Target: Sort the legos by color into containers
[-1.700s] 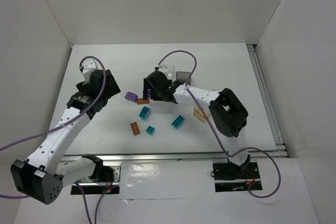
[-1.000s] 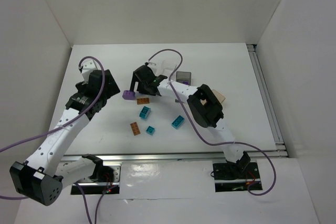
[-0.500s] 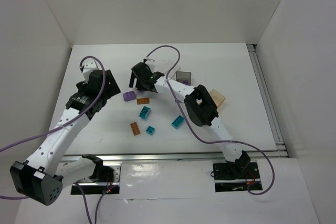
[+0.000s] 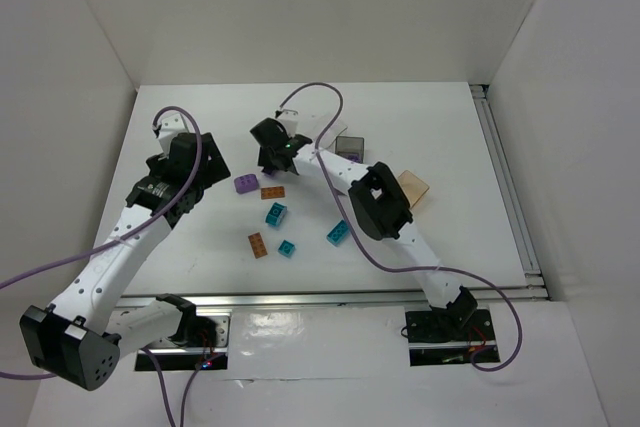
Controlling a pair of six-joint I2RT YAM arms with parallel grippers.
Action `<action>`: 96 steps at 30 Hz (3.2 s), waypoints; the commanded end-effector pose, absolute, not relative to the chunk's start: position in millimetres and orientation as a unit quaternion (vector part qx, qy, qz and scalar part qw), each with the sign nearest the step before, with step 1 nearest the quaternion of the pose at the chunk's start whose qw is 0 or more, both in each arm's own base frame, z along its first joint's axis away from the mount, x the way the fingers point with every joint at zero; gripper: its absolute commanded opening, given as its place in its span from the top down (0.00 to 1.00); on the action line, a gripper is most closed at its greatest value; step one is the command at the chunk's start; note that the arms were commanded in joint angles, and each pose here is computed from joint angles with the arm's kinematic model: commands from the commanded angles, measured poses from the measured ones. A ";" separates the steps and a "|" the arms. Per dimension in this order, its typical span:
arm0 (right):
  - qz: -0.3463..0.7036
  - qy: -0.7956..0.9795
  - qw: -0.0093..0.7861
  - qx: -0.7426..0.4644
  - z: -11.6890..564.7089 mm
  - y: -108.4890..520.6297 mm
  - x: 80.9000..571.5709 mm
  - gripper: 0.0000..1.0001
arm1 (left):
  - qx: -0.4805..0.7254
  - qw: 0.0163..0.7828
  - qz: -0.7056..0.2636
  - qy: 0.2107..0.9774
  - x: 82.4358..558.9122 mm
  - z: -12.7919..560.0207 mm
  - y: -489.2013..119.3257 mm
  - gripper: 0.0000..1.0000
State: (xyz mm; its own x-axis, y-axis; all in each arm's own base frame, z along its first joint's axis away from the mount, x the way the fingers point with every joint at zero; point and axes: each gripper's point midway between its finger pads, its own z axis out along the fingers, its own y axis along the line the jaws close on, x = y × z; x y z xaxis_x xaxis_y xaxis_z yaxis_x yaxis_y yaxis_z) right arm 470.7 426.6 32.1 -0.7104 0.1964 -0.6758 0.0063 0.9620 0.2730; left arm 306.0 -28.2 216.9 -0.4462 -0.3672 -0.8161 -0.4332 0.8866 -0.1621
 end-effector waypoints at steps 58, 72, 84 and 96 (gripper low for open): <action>0.030 0.885 0.456 0.093 168.5 204.4 433.8 0.06 | -0.050 0.379 0.009 0.924 426.9 100.7 -109.9 0.00; 0.043 0.886 0.454 0.083 178.1 197.7 397.0 0.05 | -0.042 0.301 -0.056 0.951 403.2 52.8 -131.0 0.03; 0.040 0.893 0.442 0.076 168.2 206.2 387.5 0.05 | -0.063 0.291 -0.019 0.954 380.6 45.3 -121.1 0.18; 0.034 0.900 0.431 0.056 157.9 220.8 381.7 0.05 | -0.083 0.301 -0.003 0.950 374.3 56.6 -111.0 0.15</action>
State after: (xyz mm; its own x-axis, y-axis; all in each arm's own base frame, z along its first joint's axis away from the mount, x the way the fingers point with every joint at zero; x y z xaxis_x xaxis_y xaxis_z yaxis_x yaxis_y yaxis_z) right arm 386.3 218.7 154.9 -0.6205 0.1392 -0.7718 0.0691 0.9900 0.1231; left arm 374.4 -113.1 42.9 -0.8267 -0.1322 -0.5468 -0.1301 0.9906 -0.0428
